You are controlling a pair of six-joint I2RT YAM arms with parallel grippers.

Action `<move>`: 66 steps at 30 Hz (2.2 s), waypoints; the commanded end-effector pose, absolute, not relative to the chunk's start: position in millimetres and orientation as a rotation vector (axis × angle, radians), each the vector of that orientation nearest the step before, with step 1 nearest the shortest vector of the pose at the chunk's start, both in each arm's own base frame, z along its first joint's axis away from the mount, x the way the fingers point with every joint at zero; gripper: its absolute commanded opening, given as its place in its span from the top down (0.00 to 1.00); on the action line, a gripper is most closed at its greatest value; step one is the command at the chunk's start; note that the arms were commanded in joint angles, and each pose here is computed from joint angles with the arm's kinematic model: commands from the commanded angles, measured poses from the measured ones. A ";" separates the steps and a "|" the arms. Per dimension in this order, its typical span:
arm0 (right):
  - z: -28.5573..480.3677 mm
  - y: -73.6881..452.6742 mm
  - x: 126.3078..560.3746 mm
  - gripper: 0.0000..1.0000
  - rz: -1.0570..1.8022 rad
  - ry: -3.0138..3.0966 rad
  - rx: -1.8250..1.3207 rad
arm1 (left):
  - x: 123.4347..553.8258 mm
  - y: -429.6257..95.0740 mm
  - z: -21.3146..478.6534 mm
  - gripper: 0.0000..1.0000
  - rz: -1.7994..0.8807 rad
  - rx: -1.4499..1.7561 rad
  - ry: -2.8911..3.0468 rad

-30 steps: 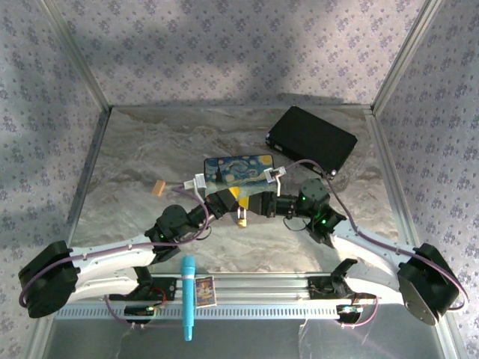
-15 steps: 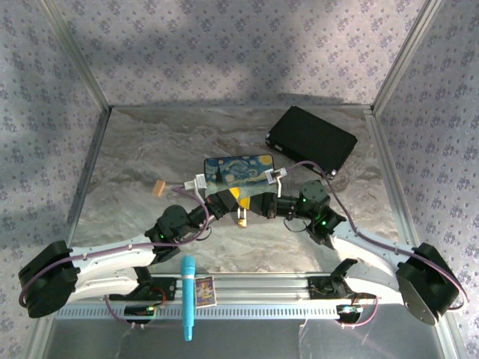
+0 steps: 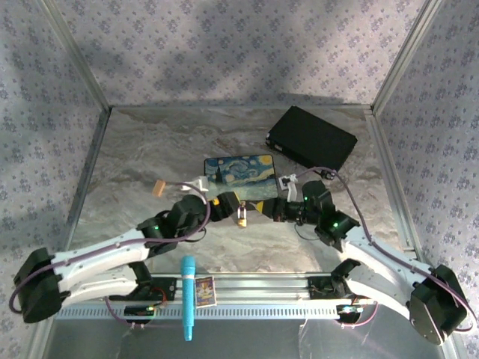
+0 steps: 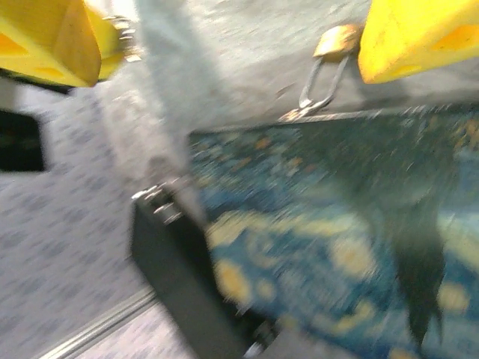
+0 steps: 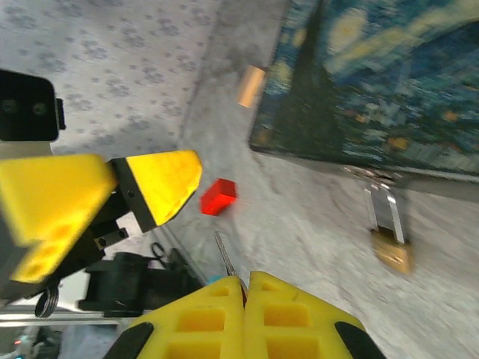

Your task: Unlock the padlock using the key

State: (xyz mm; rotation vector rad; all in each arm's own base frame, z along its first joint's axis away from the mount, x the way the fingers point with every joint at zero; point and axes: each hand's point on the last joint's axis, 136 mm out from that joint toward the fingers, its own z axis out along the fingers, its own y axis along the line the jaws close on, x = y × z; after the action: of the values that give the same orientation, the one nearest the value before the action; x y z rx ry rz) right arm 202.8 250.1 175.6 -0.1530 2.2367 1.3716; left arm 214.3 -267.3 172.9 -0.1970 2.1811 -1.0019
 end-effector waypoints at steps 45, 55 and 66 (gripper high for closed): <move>72.0 218.5 184.0 1.00 1.198 2.499 0.019 | 221.7 -325.7 31.7 0.82 -0.532 -0.022 2.558; 79.9 239.9 189.5 1.00 1.490 2.442 0.292 | 230.6 -334.4 71.6 0.89 -0.889 -0.256 2.468; 80.4 258.5 199.7 1.00 1.638 2.404 0.327 | 241.3 -315.2 99.5 0.88 -0.930 -0.385 2.336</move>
State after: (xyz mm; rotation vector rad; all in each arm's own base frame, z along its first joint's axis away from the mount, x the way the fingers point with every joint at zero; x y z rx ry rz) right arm 193.9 246.6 62.3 0.3497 2.4862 1.5114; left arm 227.3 -316.9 71.9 -0.3100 2.4619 -0.8635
